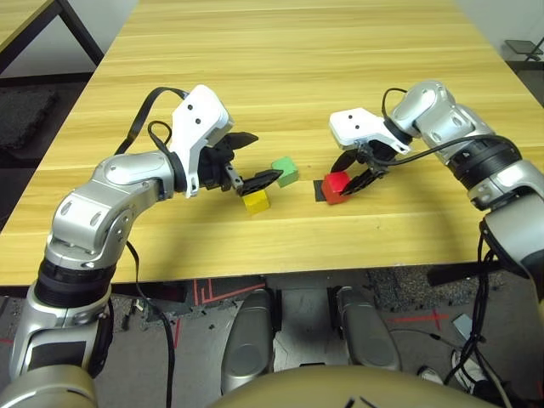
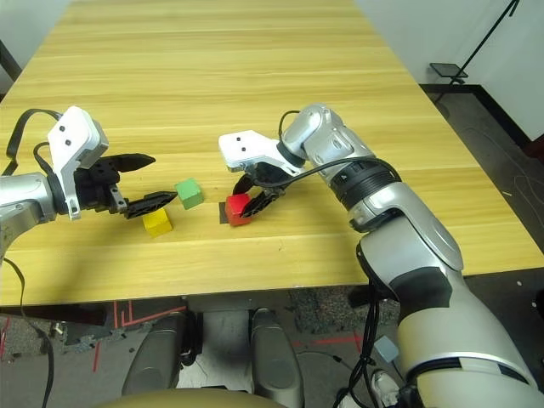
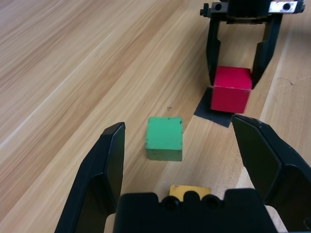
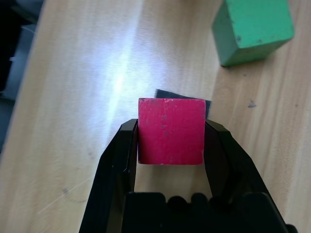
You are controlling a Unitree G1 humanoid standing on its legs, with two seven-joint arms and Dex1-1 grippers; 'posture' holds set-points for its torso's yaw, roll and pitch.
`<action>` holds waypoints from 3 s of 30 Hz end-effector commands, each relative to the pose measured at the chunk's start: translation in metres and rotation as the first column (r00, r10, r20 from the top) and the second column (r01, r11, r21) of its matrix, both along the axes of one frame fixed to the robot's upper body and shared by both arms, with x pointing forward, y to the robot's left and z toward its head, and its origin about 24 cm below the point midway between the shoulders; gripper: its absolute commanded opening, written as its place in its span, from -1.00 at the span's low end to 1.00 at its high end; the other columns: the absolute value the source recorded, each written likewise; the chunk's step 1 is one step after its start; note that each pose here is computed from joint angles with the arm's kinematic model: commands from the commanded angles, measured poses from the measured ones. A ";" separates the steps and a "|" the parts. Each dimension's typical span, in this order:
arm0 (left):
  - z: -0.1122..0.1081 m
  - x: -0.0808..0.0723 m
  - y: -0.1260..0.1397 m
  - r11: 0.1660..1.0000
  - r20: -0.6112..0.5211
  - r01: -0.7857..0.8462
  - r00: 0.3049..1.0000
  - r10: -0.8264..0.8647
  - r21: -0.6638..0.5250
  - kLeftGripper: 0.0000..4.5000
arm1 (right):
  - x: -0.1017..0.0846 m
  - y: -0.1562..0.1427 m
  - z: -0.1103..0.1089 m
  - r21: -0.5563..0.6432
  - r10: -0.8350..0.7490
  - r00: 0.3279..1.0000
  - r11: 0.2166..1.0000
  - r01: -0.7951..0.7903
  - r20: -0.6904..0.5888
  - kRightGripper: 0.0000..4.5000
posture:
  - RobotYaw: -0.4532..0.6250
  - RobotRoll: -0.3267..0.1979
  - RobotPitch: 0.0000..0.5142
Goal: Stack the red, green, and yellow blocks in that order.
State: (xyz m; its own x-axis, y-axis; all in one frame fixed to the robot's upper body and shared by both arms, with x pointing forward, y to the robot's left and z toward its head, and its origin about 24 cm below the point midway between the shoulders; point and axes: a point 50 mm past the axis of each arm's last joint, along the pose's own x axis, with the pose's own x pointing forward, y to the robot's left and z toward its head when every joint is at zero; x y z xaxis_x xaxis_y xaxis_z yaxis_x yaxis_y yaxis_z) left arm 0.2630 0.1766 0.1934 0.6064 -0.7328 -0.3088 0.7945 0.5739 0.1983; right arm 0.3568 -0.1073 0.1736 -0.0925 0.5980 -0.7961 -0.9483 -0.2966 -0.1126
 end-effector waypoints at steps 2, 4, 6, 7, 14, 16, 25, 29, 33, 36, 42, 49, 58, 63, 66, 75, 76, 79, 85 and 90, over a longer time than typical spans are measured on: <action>-0.002 -0.004 0.001 1.000 -0.011 -0.012 1.000 0.012 0.005 1.00 | 0.004 -0.003 -0.007 -0.003 -0.035 0.999 0.999 0.035 0.018 -0.10 | 0.81 -0.38 -0.41; -0.002 -0.005 0.001 1.000 -0.011 -0.015 1.000 0.015 0.003 1.00 | 0.005 -0.003 -0.008 -0.004 -0.036 0.999 0.999 0.036 0.020 -0.10 | 0.82 -0.38 -0.40; -0.002 -0.005 0.001 1.000 -0.010 -0.018 1.000 0.018 0.003 1.00 | 0.005 -0.003 -0.009 -0.007 -0.036 0.999 0.999 0.036 0.022 -0.10 | 0.81 -0.38 -0.39; -0.002 -0.004 0.001 1.000 -0.010 -0.019 1.000 0.019 0.002 1.00 | 0.005 -0.002 -0.010 -0.008 -0.035 0.999 0.999 0.035 0.022 -0.10 | 0.81 -0.38 -0.39; -0.003 -0.003 0.000 1.000 -0.016 -0.019 1.000 0.019 0.000 1.00 | 0.002 -0.002 -0.011 -0.006 -0.030 0.999 1.000 0.030 -0.016 0.06 | 0.79 -0.36 -0.39; -0.005 -0.002 0.000 1.000 -0.020 -0.025 0.999 0.025 0.002 1.00 | 0.001 -0.001 -0.010 0.022 -0.024 0.999 0.999 0.024 -0.028 0.38 | 0.77 -0.33 -0.41; -0.013 0.025 -0.002 0.998 -0.037 -0.037 0.999 0.039 0.044 1.00 | 0.010 -0.030 0.035 0.221 -0.025 0.997 0.975 0.007 0.079 0.99 | 0.67 -0.22 -0.48; -0.017 0.039 -0.008 0.997 -0.062 0.006 0.998 -0.001 0.082 1.00 | 0.010 -0.065 0.044 0.317 -0.141 0.989 0.941 0.117 0.053 0.99 | 0.56 -0.14 -0.51; -0.024 0.047 -0.010 0.990 -0.117 0.056 0.992 -0.041 0.127 1.00 | 0.002 -0.092 0.037 0.327 -0.202 0.979 0.927 0.185 0.020 0.99 | 0.45 -0.05 -0.54; -0.028 0.049 -0.011 0.984 -0.156 0.086 0.986 -0.061 0.154 1.00 | -0.003 -0.103 0.034 0.330 -0.233 0.973 0.918 0.221 -0.005 0.99 | 0.42 -0.02 -0.53; -0.031 0.055 -0.021 0.977 -0.214 0.128 0.973 -0.089 0.172 1.00 | -0.011 -0.121 0.030 0.360 -0.302 0.953 0.885 0.293 -0.034 0.99 | 0.29 0.12 -0.51; -0.046 0.064 -0.024 0.973 -0.248 0.129 0.966 -0.079 0.192 1.00 | -0.018 -0.120 0.027 0.390 -0.298 0.953 0.873 0.293 -0.050 0.99 | 0.22 0.18 -0.49; -0.064 0.073 -0.031 0.979 -0.288 0.099 0.957 -0.044 0.179 1.00 | -0.025 -0.116 0.027 0.431 -0.303 0.951 0.851 0.300 -0.062 0.99 | 0.17 0.22 -0.44; -0.054 0.077 -0.039 0.987 -0.278 0.070 0.960 -0.026 0.147 0.33 | -0.025 -0.118 0.026 0.439 -0.320 0.946 0.842 0.313 -0.061 1.00 | 0.17 0.24 -0.44; -0.035 0.076 -0.046 0.990 -0.255 0.066 0.966 -0.033 0.124 -0.08 | -0.025 -0.119 0.026 0.445 -0.332 0.941 0.835 0.323 -0.061 1.00 | 0.19 0.27 -0.46; 0.016 0.043 -0.077 0.975 -0.245 0.163 0.962 -0.122 0.152 -0.07 | -0.029 -0.123 0.018 0.451 -0.359 0.930 0.819 0.354 -0.079 1.00 | 0.22 0.39 -0.46; 0.019 0.039 -0.082 0.971 -0.245 0.183 0.959 -0.142 0.153 -0.07 | -0.029 -0.123 0.017 0.451 -0.361 0.929 0.818 0.358 -0.081 1.00 | 0.22 0.39 -0.46; 0.019 0.030 -0.093 0.963 -0.264 0.219 0.949 -0.172 0.158 -0.07 | -0.030 -0.124 0.016 0.451 -0.368 0.926 0.814 0.366 -0.087 1.00 | 0.21 0.41 -0.44; 0.012 0.033 -0.108 0.959 -0.246 0.231 0.951 -0.187 0.165 -0.07 | -0.032 -0.123 0.015 0.457 -0.372 0.924 0.809 0.369 -0.088 1.00 | 0.17 0.44 -0.43; 0.007 0.042 -0.120 0.960 -0.229 0.236 0.953 -0.197 0.154 -0.07 | -0.036 -0.125 0.013 0.458 -0.387 0.917 0.802 0.384 -0.093 1.00 | 0.12 0.44 -0.41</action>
State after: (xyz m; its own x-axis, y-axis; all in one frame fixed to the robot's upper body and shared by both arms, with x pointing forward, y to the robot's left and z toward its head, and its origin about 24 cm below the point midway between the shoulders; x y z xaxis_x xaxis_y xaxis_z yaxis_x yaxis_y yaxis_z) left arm 0.3019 0.0603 0.1994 0.3366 -0.7664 -0.5470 0.9299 0.3621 0.0650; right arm 0.3241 -0.2296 0.1845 0.2175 0.8753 -0.4320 -0.9748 0.1718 -0.1426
